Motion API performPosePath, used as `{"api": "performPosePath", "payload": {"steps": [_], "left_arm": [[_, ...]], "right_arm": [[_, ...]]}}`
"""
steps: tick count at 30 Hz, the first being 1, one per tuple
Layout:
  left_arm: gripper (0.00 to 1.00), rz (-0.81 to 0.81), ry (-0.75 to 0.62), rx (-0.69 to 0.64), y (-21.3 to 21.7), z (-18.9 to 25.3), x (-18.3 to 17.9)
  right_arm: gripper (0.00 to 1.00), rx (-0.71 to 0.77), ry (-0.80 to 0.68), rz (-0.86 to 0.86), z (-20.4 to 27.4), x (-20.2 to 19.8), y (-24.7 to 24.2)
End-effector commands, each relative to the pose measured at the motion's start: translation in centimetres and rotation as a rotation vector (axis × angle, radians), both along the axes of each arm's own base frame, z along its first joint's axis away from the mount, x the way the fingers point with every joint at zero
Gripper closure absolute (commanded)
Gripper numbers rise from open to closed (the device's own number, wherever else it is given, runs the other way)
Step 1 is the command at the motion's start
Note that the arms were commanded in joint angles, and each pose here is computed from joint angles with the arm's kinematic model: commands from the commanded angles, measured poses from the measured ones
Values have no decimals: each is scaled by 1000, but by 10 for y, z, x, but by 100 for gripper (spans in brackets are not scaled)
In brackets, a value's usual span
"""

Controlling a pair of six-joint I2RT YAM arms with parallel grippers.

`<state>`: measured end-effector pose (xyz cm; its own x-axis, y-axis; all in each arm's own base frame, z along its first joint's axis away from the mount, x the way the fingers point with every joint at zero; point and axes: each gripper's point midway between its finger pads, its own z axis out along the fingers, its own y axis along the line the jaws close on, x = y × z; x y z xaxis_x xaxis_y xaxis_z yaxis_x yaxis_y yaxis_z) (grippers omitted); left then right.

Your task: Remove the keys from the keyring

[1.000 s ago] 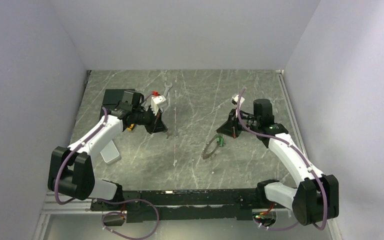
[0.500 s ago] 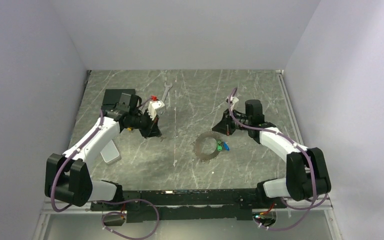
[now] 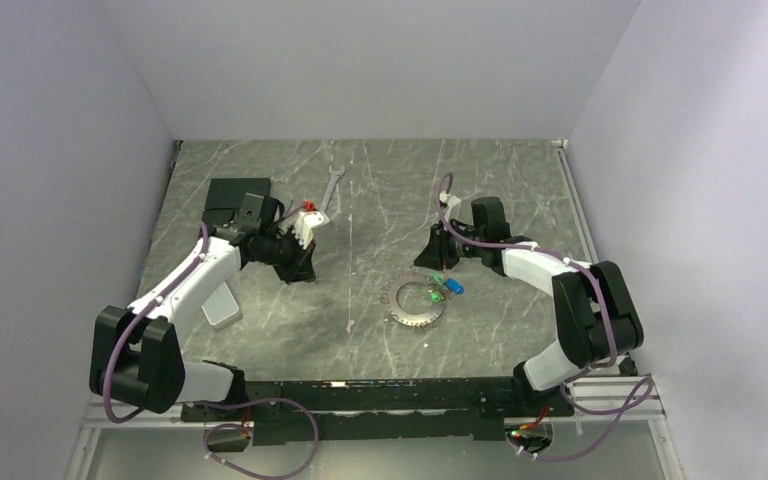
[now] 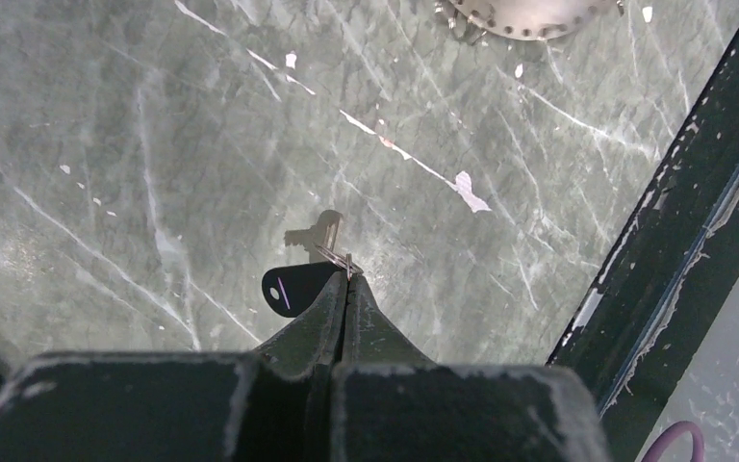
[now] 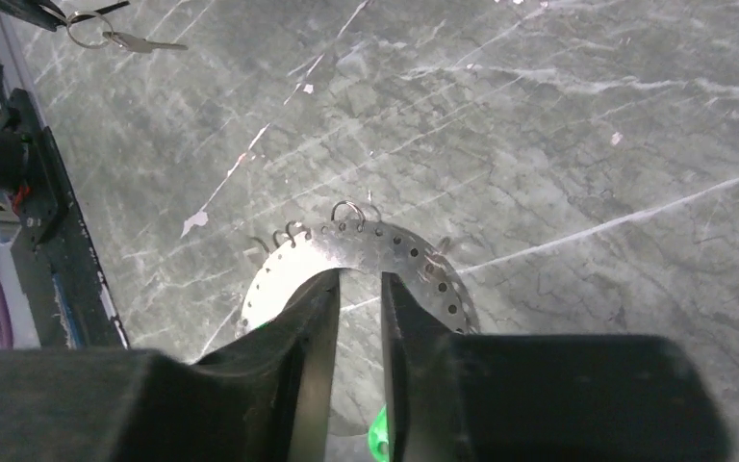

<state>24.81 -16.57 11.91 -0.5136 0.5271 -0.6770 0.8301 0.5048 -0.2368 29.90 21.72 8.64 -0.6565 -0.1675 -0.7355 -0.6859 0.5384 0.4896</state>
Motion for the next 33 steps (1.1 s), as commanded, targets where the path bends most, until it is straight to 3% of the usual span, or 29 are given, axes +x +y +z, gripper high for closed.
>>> {"api": "performPosePath", "payload": {"steps": [1,8,10,13,15,22,30,33], "left_arm": [[100,-33,7,49,8,-6,-4],[100,-30,95,120,16,-33,-8],[100,-18,120,137,17,-42,-4],[100,-11,162,158,18,-52,2],[100,6,183,174,18,-56,8],[100,56,206,182,14,-69,28],[100,92,220,203,14,-79,39],[96,108,217,222,18,-80,40]], "right_arm": [[69,7,-80,7,18,10,2],[51,-21,-135,2,32,11,-6],[39,-39,-151,0,37,8,-11],[11,-93,-190,-2,46,5,-23],[1,-138,-229,-22,51,5,-33],[0,-205,-316,-97,59,-3,-60],[0,-217,-320,-157,56,1,-76],[0,-220,-312,-162,52,1,-79]]}}
